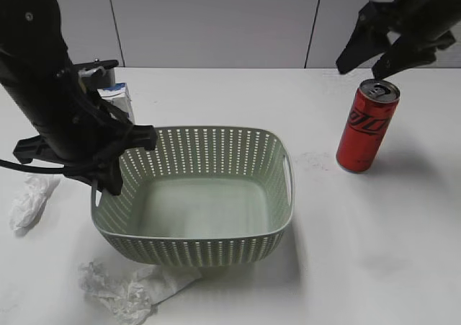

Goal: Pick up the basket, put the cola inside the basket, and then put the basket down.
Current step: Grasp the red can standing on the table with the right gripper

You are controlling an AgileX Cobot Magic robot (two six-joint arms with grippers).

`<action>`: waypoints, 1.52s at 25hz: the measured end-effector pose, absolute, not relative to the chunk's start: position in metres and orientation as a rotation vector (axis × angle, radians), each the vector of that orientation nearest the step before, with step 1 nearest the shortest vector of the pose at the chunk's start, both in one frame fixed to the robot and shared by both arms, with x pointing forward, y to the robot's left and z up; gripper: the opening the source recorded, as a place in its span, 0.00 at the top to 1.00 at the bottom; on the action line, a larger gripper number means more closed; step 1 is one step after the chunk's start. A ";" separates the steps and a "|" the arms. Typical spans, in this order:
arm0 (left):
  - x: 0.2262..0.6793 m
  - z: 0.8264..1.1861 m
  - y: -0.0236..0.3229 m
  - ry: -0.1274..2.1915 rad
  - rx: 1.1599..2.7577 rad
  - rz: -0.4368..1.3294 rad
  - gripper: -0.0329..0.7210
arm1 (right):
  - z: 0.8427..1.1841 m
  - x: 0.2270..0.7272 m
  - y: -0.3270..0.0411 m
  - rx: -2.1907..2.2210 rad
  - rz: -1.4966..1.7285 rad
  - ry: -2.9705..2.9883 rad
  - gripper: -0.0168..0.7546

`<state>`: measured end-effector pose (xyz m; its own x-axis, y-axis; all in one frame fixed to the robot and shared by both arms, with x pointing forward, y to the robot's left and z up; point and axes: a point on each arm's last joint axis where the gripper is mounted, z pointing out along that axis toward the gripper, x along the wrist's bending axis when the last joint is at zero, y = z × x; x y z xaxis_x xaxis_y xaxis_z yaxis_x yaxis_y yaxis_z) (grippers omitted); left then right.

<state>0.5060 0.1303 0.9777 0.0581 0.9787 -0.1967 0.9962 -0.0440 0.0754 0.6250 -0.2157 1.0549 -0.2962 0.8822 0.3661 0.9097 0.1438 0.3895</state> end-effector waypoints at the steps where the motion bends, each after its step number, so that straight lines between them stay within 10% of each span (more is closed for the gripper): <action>1: 0.506 0.978 0.130 2.029 2.137 -0.135 0.96 | 1.046 0.628 -0.212 -1.821 -0.820 -2.348 0.24; 19: 0.506 0.978 0.130 2.030 2.138 -0.137 0.96 | 1.035 0.641 -0.206 -1.731 -0.611 -2.516 0.25; 38: 0.503 0.978 0.128 2.056 2.118 -0.196 0.96 | 1.188 0.553 -0.236 -1.908 -0.911 -2.777 0.25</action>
